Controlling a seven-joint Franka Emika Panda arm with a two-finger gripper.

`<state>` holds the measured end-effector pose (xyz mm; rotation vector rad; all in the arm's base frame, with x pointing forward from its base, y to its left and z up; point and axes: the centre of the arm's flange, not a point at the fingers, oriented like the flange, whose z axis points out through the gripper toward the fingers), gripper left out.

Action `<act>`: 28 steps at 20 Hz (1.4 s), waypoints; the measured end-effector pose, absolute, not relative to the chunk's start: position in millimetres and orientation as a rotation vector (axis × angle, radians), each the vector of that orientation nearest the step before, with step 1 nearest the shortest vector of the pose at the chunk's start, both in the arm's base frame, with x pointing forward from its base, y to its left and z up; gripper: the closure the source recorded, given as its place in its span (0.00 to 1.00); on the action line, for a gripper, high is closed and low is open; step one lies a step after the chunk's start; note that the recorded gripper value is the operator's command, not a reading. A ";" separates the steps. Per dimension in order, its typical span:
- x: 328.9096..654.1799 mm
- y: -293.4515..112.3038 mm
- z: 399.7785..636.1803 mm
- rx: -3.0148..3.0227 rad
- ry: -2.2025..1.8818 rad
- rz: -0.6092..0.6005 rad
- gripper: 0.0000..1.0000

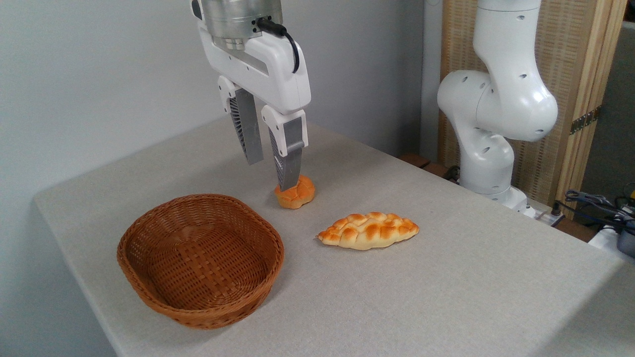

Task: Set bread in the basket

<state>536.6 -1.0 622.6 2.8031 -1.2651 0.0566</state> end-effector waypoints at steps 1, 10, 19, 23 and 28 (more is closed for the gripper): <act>536.6 -0.9 622.6 2.803 -1.265 0.057 0.00; 534.7 -1.9 618.1 2.795 -1.264 0.030 0.00; 449.1 -39.5 555.8 2.571 -1.529 -0.165 0.00; 424.6 -72.9 504.7 2.495 -1.674 -0.200 0.00; 409.7 -66.9 450.1 2.362 -1.962 -0.323 0.00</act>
